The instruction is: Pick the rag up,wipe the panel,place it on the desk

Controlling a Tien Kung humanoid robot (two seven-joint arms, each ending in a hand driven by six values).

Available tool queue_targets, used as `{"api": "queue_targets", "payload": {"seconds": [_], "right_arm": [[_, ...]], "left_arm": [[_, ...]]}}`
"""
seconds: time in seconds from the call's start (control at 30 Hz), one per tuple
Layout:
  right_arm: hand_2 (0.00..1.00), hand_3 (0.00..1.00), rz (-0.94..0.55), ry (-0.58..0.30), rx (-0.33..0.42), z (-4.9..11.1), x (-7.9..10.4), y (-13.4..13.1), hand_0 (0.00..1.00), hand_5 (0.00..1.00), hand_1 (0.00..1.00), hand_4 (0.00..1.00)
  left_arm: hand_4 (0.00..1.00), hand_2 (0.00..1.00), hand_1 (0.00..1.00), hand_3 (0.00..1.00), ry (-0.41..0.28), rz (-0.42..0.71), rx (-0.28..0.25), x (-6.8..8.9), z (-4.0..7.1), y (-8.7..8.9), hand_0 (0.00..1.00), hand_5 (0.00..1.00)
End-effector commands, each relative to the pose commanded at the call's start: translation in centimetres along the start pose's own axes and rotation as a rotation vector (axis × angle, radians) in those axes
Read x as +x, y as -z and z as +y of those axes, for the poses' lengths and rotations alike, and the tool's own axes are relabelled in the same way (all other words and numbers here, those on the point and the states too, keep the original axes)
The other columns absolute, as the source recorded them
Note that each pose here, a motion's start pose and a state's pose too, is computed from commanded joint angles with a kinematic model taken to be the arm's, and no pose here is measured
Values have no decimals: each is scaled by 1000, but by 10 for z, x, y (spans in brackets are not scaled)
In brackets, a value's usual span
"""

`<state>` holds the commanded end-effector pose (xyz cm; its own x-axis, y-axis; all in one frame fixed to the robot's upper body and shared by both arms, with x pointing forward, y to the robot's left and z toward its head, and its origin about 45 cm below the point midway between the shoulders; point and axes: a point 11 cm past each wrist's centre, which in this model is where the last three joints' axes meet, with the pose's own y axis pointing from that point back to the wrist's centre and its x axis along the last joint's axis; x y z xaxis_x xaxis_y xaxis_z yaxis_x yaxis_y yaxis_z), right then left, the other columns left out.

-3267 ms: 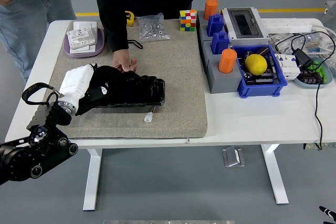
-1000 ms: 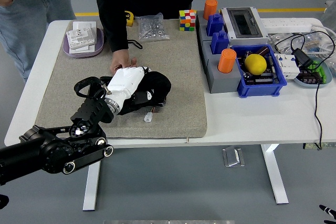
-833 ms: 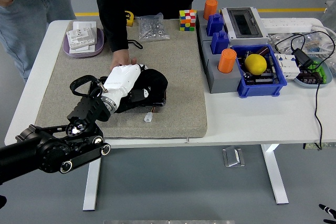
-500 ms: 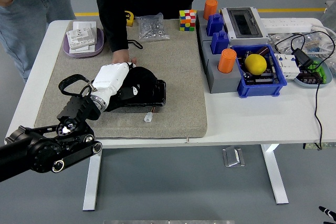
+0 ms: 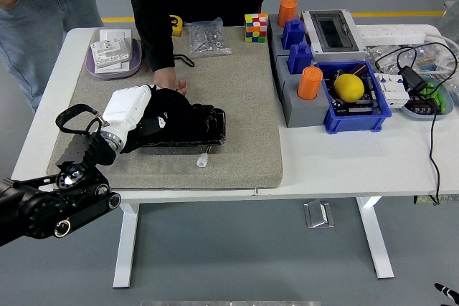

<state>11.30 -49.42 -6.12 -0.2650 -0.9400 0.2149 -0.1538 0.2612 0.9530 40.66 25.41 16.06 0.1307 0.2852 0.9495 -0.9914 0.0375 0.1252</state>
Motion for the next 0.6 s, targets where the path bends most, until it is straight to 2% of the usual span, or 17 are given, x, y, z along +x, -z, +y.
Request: {"api": "queue_targets", "payload": {"seconds": [0.3,0.6], "right_arm": [[707,647,-3,1,-4,0,0,-2,769,587,594,998],[707,649,-8,1,-5,-1,0,-4,769,589,594,998]], "left_arm": [[299,530,86,510,-37,-10,49,16,-1,24,193,2],[299,530,86,510,-48,-22,86,21,1,43,193,2]]}}
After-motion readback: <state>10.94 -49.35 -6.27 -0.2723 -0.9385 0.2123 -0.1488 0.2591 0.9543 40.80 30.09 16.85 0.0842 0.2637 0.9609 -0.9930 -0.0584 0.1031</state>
